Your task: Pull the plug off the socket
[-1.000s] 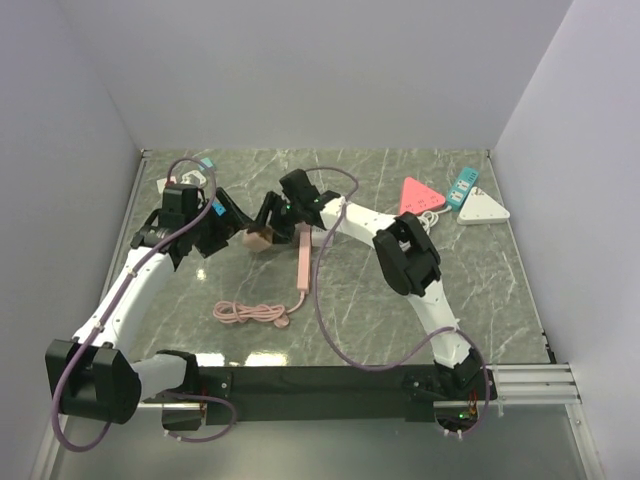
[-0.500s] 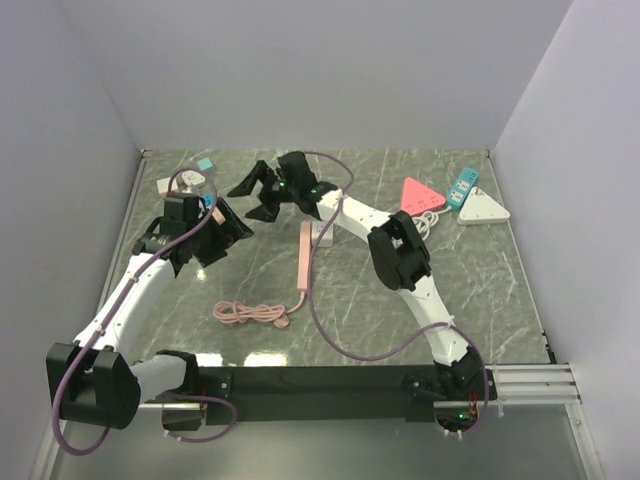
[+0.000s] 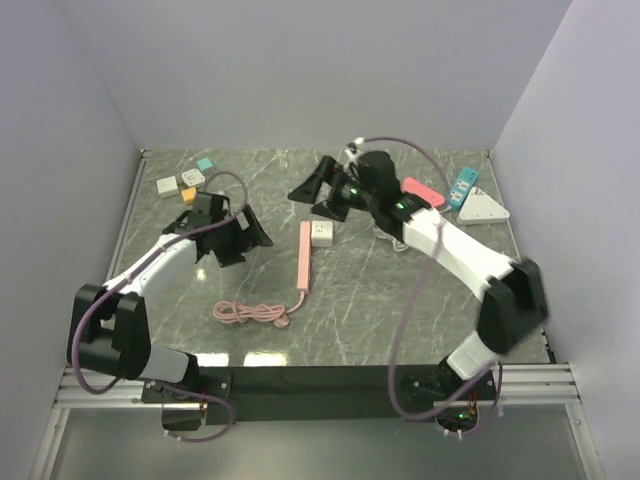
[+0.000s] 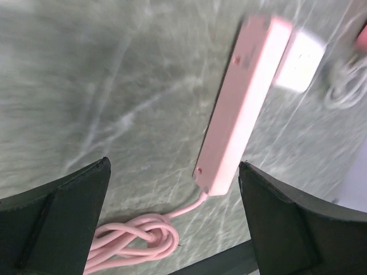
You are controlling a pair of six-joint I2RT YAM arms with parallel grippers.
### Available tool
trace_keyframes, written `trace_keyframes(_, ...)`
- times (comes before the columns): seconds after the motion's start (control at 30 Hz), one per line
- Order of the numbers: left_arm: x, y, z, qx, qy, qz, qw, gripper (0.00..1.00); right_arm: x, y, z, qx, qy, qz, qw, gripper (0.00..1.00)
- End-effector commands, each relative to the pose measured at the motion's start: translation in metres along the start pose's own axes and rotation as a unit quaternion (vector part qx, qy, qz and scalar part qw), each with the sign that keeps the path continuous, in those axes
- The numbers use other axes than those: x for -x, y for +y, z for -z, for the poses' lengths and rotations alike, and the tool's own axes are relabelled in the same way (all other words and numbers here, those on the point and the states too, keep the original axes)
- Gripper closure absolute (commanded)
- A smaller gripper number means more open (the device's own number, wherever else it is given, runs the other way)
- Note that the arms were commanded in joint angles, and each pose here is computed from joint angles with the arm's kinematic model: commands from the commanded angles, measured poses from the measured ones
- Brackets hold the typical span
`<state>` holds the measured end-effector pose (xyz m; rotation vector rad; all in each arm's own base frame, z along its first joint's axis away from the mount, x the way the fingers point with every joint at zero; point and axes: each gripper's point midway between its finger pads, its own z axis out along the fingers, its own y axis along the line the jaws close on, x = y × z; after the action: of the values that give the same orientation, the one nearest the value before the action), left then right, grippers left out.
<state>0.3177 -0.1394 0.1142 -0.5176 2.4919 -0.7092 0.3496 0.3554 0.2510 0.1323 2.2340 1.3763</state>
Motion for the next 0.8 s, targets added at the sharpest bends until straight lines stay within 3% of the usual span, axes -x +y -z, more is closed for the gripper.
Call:
trace_keyframes(0.0,-0.010,-0.045,-0.010,-0.048,0.009,-0.086,0.995,0.01,-0.008,-0.063,0.042,-0.125,-0.061,0.063,0.988,0.00)
trace_keyframes(0.23,-0.045,-0.062,-0.048,-0.030,0.054,-0.120,0.991,0.01,-0.030,-0.126,0.094,-0.186,-0.091,0.014,0.978,0.00)
trace_keyframes(0.43,-0.062,-0.046,-0.074,0.045,0.058,-0.140,0.987,0.01,-0.025,-0.140,0.123,-0.180,-0.132,-0.004,0.975,0.00)
trace_keyframes(0.77,-0.087,-0.058,-0.092,0.069,0.072,-0.174,0.980,0.01,-0.027,-0.147,0.120,-0.187,-0.114,-0.007,0.976,0.00)
